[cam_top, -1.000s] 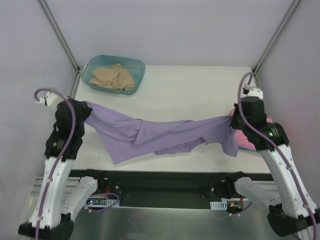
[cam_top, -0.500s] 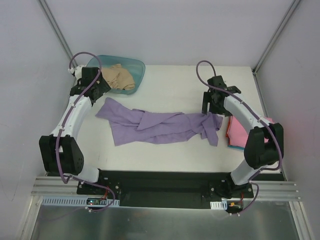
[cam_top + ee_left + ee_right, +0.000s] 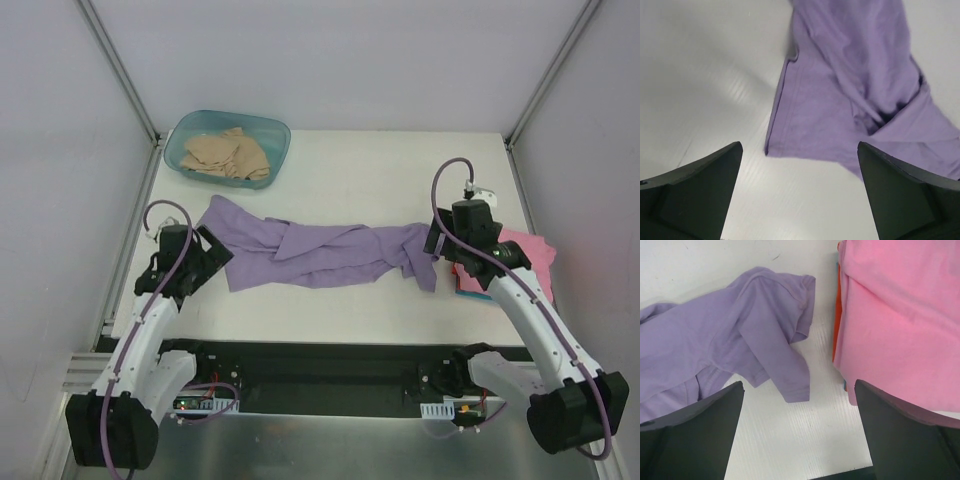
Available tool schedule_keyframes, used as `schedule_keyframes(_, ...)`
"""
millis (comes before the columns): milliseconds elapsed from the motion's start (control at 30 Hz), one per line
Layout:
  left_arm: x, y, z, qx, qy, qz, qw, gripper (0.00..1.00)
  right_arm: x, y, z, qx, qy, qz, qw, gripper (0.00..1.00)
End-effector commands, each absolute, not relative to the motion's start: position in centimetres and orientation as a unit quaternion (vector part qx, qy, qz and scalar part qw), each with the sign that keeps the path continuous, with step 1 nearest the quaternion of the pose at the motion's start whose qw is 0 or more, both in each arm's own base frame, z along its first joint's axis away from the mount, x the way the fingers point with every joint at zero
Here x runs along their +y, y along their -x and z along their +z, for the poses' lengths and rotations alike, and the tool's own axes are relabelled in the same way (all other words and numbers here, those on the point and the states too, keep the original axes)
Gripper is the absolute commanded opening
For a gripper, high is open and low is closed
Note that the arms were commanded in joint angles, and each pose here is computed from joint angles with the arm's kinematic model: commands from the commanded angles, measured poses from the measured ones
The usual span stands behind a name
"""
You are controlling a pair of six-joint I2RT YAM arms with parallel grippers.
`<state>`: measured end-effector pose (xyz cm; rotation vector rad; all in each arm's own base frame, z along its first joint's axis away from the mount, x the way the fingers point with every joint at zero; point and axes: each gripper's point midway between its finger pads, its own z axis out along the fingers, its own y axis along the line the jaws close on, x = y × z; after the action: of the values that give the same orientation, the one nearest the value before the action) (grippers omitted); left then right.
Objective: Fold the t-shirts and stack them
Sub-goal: Flatten out the tshirt
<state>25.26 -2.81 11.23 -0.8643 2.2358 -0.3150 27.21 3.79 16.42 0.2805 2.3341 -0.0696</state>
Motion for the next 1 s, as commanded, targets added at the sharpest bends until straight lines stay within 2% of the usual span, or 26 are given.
schedule_keyframes(0, -5.5, -21.4, 6.7, 0.872, 0.359, -0.181, 0.278, 0.99, 3.3, -27.2, 17.2, 0.89, -0.146, -0.011, 0.433, 0.97)
schedule_keyframes(100, -5.6, -20.3, 4.9, 0.875, 0.374, -0.176, 0.251, 0.9, 3.6, -26.9, 17.3, 0.888, -0.141, 0.003, 0.437, 0.97)
schedule_keyframes(167, -5.5, -20.3, 4.3, 0.875, 0.383, -0.17, 0.241, 0.71, 3.8, -26.8, 17.4, 0.888, -0.138, 0.006, 0.438, 0.97)
schedule_keyframes(233, -5.5, -20.5, 4.0, 0.875, 0.388, -0.167, 0.238, 0.62, 3.8, -26.9, 17.2, 0.889, -0.136, 0.006, 0.437, 0.97)
schedule_keyframes(433, -5.2, -21.3, 3.3, 0.877, 0.394, -0.152, 0.229, 0.49, 3.9, -27.0, 16.7, 0.895, -0.131, 0.002, 0.427, 0.97)
schedule_keyframes(633, -5.0, -22.0, 2.5, 0.882, 0.398, -0.138, 0.213, 0.43, 3.8, -27.0, 16.4, 0.897, -0.13, -0.004, 0.423, 0.97)
schedule_keyframes(967, -6.1, -22.6, 1.4, 0.893, 0.382, -0.146, 0.187, 0.26, 3.4, -27.2, 16.1, 0.899, -0.133, -0.017, 0.418, 0.97)
